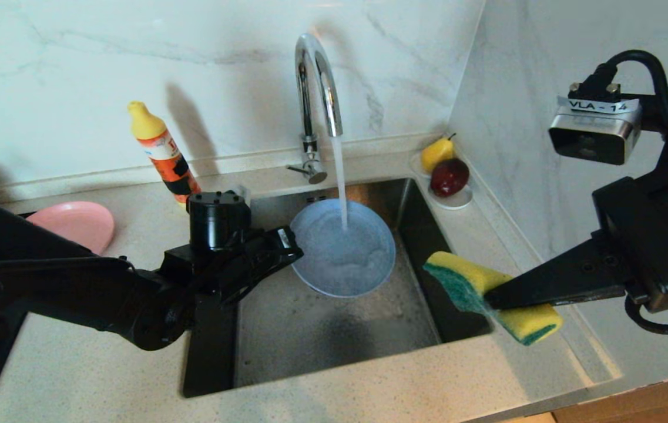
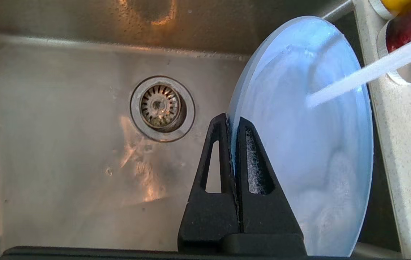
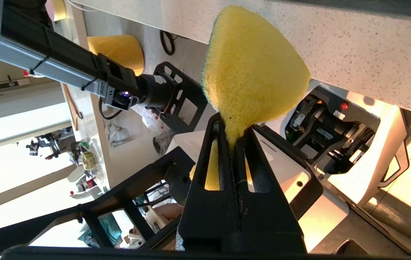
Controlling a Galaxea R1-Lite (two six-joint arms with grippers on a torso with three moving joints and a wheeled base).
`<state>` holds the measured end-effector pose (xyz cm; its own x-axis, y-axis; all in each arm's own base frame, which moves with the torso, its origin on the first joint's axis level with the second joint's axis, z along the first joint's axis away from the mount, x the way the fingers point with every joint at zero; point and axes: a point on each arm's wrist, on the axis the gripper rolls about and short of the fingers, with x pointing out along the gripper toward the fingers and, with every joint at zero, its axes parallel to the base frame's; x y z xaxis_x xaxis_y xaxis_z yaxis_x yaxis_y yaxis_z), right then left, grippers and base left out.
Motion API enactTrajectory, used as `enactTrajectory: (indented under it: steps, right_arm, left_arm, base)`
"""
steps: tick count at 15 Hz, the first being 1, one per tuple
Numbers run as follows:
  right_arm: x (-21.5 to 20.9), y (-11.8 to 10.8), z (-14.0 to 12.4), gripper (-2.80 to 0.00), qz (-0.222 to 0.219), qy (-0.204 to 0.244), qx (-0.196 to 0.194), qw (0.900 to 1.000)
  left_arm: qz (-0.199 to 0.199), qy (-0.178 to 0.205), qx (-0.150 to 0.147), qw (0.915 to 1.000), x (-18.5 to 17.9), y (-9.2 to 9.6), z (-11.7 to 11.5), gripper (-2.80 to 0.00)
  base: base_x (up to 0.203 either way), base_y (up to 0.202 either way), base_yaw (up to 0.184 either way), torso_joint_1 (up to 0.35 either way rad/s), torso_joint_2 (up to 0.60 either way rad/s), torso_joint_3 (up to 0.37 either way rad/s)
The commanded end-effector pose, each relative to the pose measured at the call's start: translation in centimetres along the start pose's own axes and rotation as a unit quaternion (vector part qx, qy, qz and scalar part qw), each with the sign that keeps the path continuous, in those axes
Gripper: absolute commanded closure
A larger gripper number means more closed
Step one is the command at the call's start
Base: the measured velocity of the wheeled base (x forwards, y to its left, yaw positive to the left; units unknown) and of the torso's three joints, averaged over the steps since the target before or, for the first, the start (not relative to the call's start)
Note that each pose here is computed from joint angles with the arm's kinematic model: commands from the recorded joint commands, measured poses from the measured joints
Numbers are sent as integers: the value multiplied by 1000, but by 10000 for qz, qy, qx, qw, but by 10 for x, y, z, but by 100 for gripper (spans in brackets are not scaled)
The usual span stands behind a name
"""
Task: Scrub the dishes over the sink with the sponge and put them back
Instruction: Rinse the plate
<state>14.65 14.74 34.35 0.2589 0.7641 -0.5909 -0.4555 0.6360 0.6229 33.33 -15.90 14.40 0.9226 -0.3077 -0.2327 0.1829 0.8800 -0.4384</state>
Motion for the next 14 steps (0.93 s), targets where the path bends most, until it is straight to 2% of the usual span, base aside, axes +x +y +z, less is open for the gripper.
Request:
enactTrajectory:
  steps: [1,4,8,10,13,14]
  right_arm:
    - [4,-3,-1,0,1,5,26,10000]
    - [6,-4,-1,0,61,-107,-17,9999]
    - [7,-6,-3,0,41,-66,1,10000]
    - [11,-8,-3,0,-3,5,25,10000]
    - [18,-8,-3,0,-24,100,7,9999]
    - [17,-9,-3,0,-38,100,21,9999]
  left_arm:
    - [0,56,-4,10000,8,0,-6,0]
    - [-6,141,27,9999,7,0,-11,0]
    - [1,-55,91,9999,-14,1,4,0]
    - [-1,-248,325,9992,-35,1,17,0]
    - [39,-572,967,9937,-77,5,34,0]
    - [161,-672,1213,9902,-92,9,37,0]
  base:
    - [0,0,0,0,0,0]
    - [0,0,0,0,0,0]
    - [0,0,0,0,0,0]
    - [0,0,0,0,0,0]
    - [0,0,0,0,0,0]
    - [0,0,0,0,0,0]
